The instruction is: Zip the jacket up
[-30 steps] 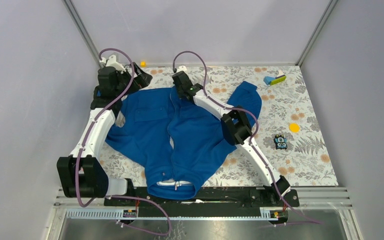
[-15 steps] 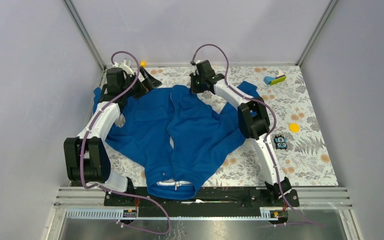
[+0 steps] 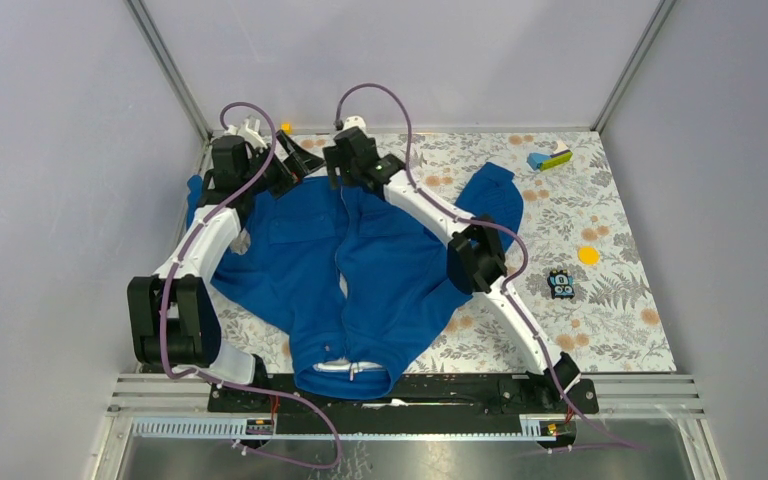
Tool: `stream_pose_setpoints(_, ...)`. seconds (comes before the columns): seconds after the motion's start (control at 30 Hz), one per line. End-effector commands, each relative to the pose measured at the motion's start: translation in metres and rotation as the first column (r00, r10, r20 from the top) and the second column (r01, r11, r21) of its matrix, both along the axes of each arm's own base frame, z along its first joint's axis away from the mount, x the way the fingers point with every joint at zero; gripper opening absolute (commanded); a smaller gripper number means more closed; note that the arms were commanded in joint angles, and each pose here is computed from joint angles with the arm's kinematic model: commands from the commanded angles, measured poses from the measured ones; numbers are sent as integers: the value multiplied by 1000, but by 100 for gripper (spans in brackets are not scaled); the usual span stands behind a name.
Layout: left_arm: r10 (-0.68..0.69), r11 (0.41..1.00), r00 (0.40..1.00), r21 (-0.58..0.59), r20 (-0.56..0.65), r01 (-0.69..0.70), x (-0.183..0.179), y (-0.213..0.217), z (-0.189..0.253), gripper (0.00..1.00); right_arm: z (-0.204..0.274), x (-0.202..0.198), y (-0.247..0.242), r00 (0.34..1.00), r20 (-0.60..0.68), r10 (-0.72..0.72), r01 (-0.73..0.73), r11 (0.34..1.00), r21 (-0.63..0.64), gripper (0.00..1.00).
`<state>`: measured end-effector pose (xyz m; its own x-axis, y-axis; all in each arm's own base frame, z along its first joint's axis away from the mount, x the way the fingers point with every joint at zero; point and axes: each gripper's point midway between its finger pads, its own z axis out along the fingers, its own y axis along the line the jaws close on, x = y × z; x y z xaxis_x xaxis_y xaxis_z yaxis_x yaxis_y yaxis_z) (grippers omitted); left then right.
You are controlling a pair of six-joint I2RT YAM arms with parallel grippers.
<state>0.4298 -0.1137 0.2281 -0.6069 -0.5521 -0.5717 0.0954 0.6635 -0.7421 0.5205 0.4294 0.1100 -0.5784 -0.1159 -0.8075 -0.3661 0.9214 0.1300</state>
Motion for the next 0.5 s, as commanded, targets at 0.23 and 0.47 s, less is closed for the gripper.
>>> stream_pose_setpoints(0.23,2,1000,996,-6,90,-1,3,1,23,99,-56,25,-23,991,108,-76,96,977,-193,87)
stream_pose_setpoints(0.47,15,1000,997,21,71,-17,6,5,14,99,-80,29,-13,994,108,2,22,975,-222,72)
